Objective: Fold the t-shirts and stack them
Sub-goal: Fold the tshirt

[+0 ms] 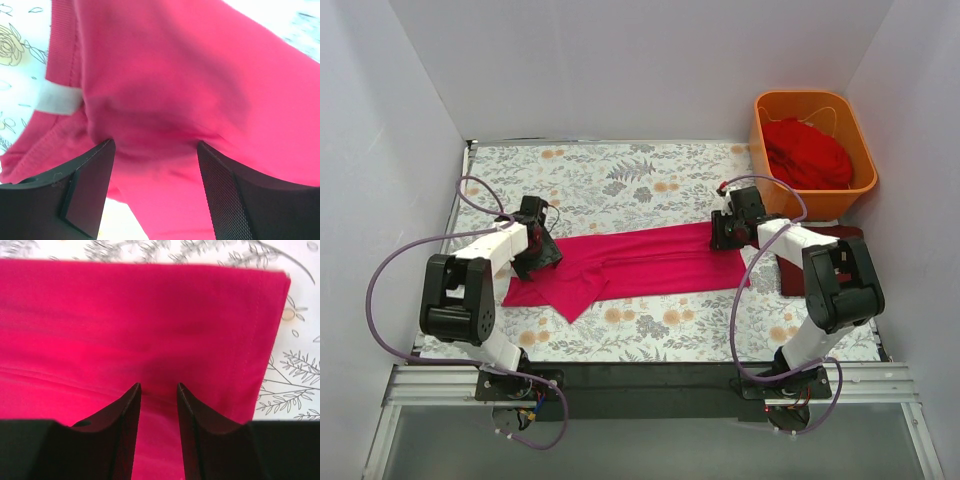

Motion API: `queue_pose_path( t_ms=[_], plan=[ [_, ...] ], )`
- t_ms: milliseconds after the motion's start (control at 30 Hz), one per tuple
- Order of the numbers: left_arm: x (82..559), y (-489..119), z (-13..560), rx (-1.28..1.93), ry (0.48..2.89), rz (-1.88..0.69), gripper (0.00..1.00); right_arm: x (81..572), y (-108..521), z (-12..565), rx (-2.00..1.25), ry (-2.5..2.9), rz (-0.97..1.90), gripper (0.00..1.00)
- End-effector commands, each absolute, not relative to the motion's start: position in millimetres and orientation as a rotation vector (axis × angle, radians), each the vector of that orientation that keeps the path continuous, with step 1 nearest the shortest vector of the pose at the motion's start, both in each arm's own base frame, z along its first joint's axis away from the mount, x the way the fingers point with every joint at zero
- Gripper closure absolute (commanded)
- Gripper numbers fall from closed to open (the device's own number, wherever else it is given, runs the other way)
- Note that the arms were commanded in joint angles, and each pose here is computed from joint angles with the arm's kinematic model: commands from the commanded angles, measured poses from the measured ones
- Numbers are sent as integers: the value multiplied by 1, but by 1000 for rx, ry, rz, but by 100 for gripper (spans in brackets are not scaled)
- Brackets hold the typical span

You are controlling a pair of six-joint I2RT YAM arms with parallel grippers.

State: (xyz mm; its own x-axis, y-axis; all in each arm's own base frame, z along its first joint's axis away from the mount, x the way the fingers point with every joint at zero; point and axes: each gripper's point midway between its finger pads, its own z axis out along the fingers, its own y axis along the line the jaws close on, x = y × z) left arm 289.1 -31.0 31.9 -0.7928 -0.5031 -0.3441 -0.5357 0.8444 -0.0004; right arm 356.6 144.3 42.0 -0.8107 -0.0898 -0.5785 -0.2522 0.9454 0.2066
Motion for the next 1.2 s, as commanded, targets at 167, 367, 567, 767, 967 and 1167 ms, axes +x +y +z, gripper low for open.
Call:
queue_pose_path(
  t_ms=[167,367,567,767,967,1167],
  plan=[
    [301,-34,14,-804,2715,92,35,358,90,11,-63,2559,201,58],
    [320,-48,23,-767,2711,-15,34,360,60,13,27,2565,126,58],
    [336,-57,57,-751,2641,-72,32,364,84,59,-63,2467,216,57],
    [303,-57,86,-787,2582,-64,31,342,167,114,-239,2326,514,58],
    [235,-77,66,-827,2678,-145,37,300,270,133,-402,2224,961,64],
    [203,-98,54,-828,2734,-240,40,271,340,121,-548,2211,1180,66]
  ],
)
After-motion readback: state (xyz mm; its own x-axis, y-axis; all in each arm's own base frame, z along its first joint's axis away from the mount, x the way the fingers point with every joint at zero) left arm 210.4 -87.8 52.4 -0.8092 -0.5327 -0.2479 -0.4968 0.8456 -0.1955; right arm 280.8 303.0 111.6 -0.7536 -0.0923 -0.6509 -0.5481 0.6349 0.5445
